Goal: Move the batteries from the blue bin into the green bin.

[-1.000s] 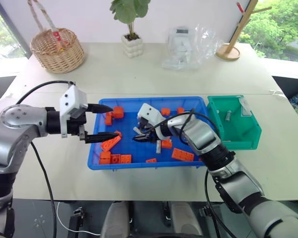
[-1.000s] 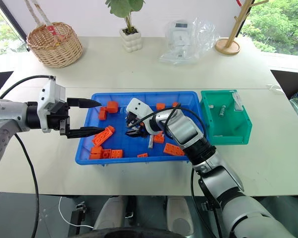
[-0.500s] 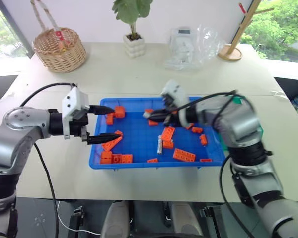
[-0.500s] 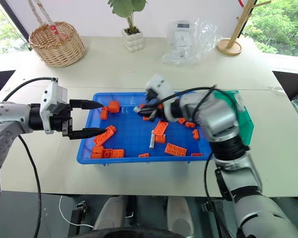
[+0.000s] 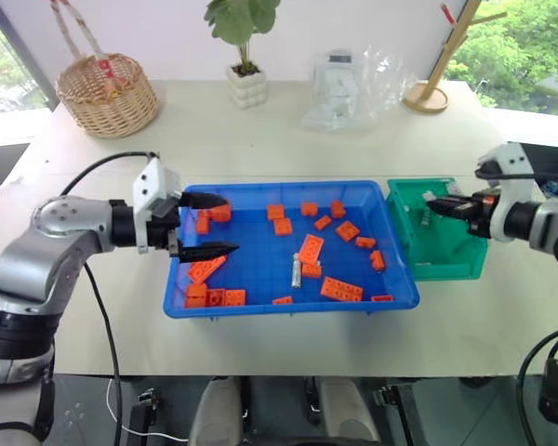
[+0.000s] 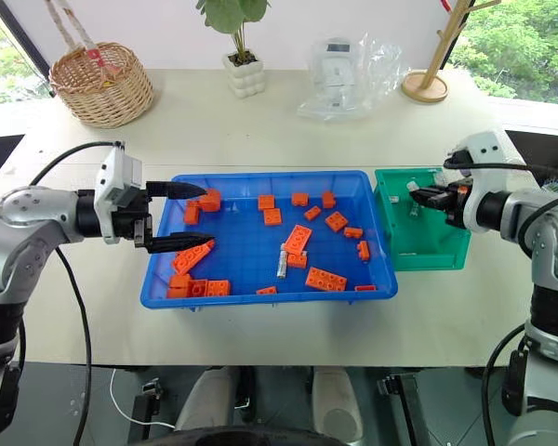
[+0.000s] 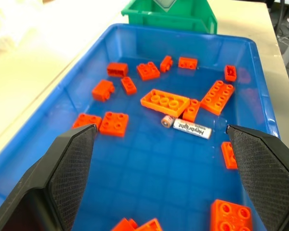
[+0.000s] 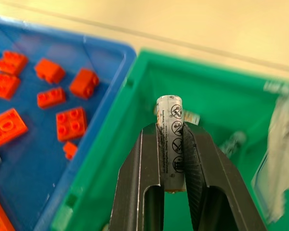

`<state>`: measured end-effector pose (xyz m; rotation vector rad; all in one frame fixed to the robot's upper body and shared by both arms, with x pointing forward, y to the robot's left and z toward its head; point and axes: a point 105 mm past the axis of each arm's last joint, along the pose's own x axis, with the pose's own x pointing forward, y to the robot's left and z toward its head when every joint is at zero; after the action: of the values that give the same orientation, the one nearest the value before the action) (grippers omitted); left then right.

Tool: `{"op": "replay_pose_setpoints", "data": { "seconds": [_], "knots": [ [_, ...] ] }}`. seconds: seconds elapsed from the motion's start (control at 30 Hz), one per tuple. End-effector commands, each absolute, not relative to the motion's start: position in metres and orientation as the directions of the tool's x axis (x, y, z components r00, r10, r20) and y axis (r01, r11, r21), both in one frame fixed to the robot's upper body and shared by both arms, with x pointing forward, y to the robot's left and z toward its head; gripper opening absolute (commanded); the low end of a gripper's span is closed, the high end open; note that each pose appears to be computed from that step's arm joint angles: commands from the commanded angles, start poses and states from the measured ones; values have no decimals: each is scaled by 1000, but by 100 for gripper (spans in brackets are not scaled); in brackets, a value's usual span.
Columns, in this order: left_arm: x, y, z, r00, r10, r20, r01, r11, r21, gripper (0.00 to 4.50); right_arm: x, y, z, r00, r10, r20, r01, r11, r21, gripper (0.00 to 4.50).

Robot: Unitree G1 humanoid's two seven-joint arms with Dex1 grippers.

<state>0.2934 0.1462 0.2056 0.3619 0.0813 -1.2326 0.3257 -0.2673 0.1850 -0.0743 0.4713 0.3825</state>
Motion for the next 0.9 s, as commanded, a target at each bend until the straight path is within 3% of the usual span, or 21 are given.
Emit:
{"op": "replay_pose_setpoints", "data": {
  "seconds": [0.03,0.17,0.3,0.47,0.7,0.9],
  "knots": [
    [296,145,213,337,-910,-241,925,272,266,450,327,-272,188,849,307,-430,-364,930,-56,113],
    [293,143,213,325,-914,-242,928,259,268,450,332,-262,204,860,340,-380,-407,907,-111,303],
    [289,142,210,314,-916,-251,933,249,260,450,332,-213,237,790,545,-279,-581,811,-60,303],
    [287,140,210,312,-917,-249,933,247,263,450,313,-137,224,558,747,-363,-827,536,-168,303],
    [284,140,210,320,-913,-253,930,251,269,450,284,-94,166,246,775,-582,-969,211,-129,303],
    [282,143,209,337,-906,-255,925,267,272,450,279,-78,150,155,771,-618,-988,130,-85,303]
  ]
}}
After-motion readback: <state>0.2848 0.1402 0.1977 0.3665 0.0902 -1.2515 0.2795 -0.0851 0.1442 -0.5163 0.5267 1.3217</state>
